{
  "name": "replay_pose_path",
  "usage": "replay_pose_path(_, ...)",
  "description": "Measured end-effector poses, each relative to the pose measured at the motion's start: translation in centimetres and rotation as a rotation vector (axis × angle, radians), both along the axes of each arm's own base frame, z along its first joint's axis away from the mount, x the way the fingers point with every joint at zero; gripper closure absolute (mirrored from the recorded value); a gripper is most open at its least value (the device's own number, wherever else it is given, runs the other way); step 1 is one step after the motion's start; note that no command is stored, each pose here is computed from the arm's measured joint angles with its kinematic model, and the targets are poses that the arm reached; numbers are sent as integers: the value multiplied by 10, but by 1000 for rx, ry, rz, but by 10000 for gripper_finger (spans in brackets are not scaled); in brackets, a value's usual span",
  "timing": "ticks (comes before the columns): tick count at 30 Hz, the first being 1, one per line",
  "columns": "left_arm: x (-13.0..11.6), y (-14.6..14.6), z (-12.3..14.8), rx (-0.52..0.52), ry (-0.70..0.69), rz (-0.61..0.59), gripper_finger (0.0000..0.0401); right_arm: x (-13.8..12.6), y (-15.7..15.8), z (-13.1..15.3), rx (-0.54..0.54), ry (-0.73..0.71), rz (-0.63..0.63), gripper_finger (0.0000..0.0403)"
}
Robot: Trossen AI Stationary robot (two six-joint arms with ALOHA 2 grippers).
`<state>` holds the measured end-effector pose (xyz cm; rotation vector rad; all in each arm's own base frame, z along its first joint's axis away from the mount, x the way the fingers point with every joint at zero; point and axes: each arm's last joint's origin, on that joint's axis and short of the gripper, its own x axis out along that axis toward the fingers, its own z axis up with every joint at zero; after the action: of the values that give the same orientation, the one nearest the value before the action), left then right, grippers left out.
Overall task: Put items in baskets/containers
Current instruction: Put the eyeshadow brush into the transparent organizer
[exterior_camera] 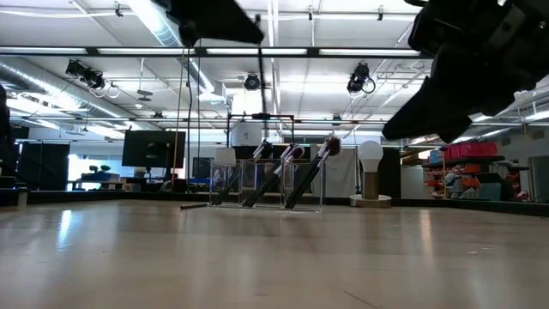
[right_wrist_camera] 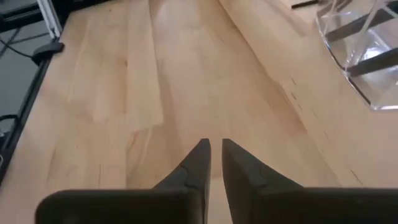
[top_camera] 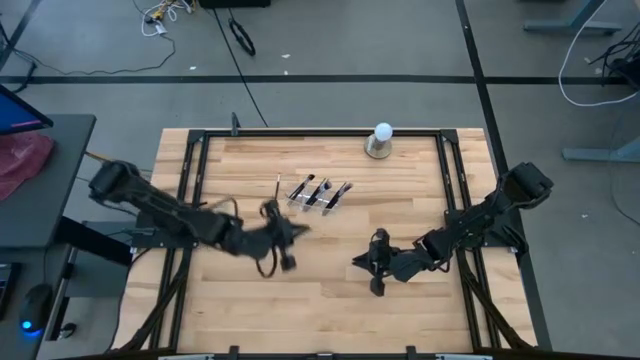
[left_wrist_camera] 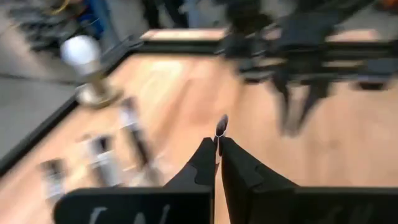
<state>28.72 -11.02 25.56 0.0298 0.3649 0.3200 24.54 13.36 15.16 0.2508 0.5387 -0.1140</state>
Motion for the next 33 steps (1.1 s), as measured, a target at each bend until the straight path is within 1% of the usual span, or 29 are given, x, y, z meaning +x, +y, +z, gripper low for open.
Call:
replay_pose_path(2, -8, 20, 8, 1, 38, 59, 390, 0, 0, 1, -1, -12, -5, 360)
replay_pose_path(5, -15, 50, 19, 1, 61, 139, 390, 1, 1, 1, -13, -24, -3, 360)
replay_pose_path(9, -21, 84, 26, 7, 93, 209, 390, 2, 1, 3, -21, -45, -12, 360)
replay_pose_path(10, -21, 92, 26, 13, 112, 221, 390, 2, 1, 3, -26, -52, -15, 360)
replay_pose_path(12, -20, 109, 23, -8, 142, 228, 390, 3, 1, 4, -29, -60, -11, 360)
replay_pose_path(16, -15, 136, 13, -95, 201, 202, 390, 3, 1, 4, -33, -60, -9, 359)
replay_pose_path(19, -10, 149, 2, -125, 240, 210, 390, 3, 1, 4, -33, -60, -9, 359)
replay_pose_path(23, -4, 160, -14, -209, 306, 172, 390, 3, 1, 4, -32, -61, -9, 359)
replay_pose_path(26, 1, 166, -27, -251, 354, 176, 390, 3, 1, 4, -32, -60, -9, 359)
replay_pose_path(28, 3, 169, -35, -262, 386, 185, 390, 3, 1, 4, -31, -60, -9, 359)
replay_pose_path(33, 8, 172, -43, -264, 396, 195, 389, 3, 1, 4, -30, -60, -10, 359)
